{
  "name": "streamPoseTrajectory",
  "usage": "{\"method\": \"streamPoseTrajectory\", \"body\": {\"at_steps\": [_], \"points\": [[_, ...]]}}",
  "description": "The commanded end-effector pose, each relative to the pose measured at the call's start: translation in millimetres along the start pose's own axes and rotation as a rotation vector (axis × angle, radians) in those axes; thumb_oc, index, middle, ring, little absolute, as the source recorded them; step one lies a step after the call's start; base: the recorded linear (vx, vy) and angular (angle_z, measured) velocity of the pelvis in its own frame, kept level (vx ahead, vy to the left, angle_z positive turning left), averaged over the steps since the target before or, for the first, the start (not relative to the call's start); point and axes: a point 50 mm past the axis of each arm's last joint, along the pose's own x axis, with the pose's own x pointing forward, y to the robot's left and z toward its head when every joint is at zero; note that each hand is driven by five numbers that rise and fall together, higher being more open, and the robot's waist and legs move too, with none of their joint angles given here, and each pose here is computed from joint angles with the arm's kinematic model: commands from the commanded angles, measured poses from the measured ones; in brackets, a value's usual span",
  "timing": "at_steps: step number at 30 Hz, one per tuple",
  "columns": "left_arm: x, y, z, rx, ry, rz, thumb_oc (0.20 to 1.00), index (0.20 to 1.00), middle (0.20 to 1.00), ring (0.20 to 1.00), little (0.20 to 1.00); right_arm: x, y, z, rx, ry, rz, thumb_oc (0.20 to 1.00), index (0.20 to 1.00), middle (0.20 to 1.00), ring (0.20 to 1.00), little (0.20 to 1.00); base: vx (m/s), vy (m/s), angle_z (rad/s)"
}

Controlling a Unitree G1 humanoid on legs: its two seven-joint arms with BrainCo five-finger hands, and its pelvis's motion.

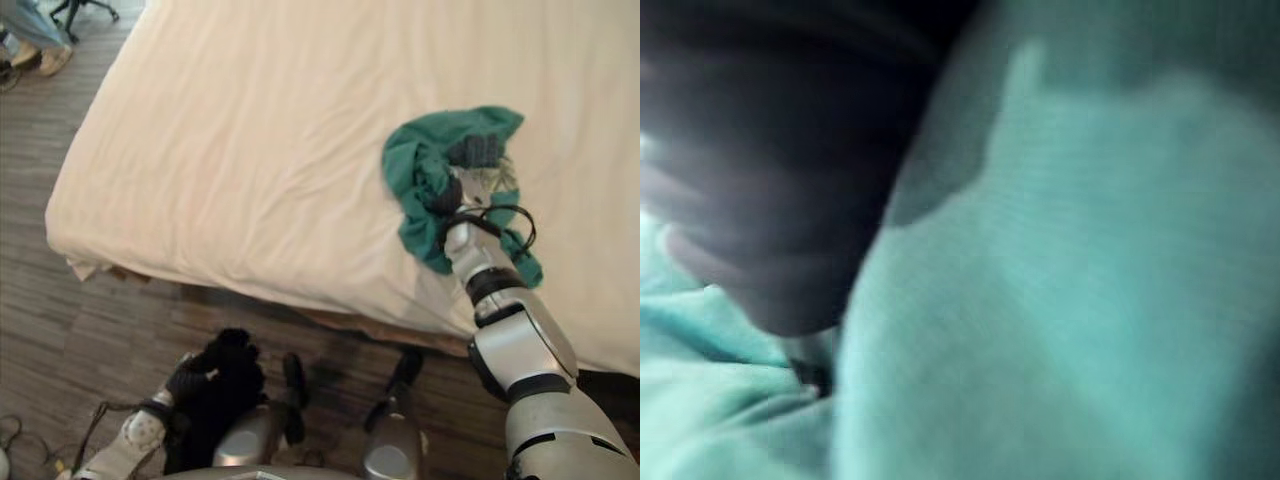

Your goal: Tidy up the quilt and then pick up the clothes from the bed and put them into the laundry hamper.

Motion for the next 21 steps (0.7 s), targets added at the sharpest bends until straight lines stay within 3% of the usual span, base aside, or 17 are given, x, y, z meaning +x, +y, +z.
{"method": "streamPoseTrajectory", "body": {"at_steps": [1,2,4,5,6,9,13,21], "points": [[9.3,23.4,25.8,0.076,-0.107,0.030,0.200,0.200,0.200,0.200,0.200,-55.2,86.4,-16.3,0.138,0.012,0.335,0.200,0.200,0.200,0.200,0.200,0.14,0.102,-0.08],[7.9,33.4,21.0,0.097,-0.078,0.069,0.200,0.200,0.200,0.200,0.200,-90.7,105.1,-40.3,0.293,0.072,0.400,0.200,0.200,0.200,0.200,0.200,0.11,0.082,-0.14],[6.0,35.7,17.0,0.103,-0.062,0.077,0.200,0.200,0.200,0.200,0.200,-111.5,114.5,-52.8,0.359,0.110,0.438,0.200,0.200,0.200,0.200,0.200,0.10,0.114,-0.27],[2.7,39.2,10.2,0.114,-0.031,0.089,0.200,0.200,0.200,0.200,0.200,-154.6,129.4,-83.0,0.472,0.239,0.499,0.200,0.200,0.200,0.200,0.200,0.09,0.131,-0.32],[2.1,38.4,9.3,0.116,-0.028,0.086,0.200,0.200,0.200,0.200,0.200,-156.5,129.6,-84.1,0.474,0.243,0.502,0.200,0.200,0.200,0.200,0.200,0.09,0.129,-0.28],[-2.5,39.7,-9.3,0.081,0.057,0.111,0.200,0.200,0.200,0.200,0.200,-223.4,152.1,-120.6,0.533,0.444,0.615,0.200,0.200,0.200,0.200,0.200,0.04,0.112,-0.30],[-3.4,37.6,-25.6,0.037,0.138,0.141,0.200,0.200,0.200,0.200,0.200,-251.5,161.9,-129.3,0.560,0.529,0.671,0.200,0.200,0.200,0.200,0.200,-0.02,0.101,-0.26],[-4.4,11.4,-69.8,-0.112,0.398,0.184,0.200,0.200,0.200,0.200,0.200,-232.7,182.7,-97.3,0.521,0.426,0.745,0.200,0.200,0.200,0.200,0.200,-0.10,-0.027,-0.10]]}}
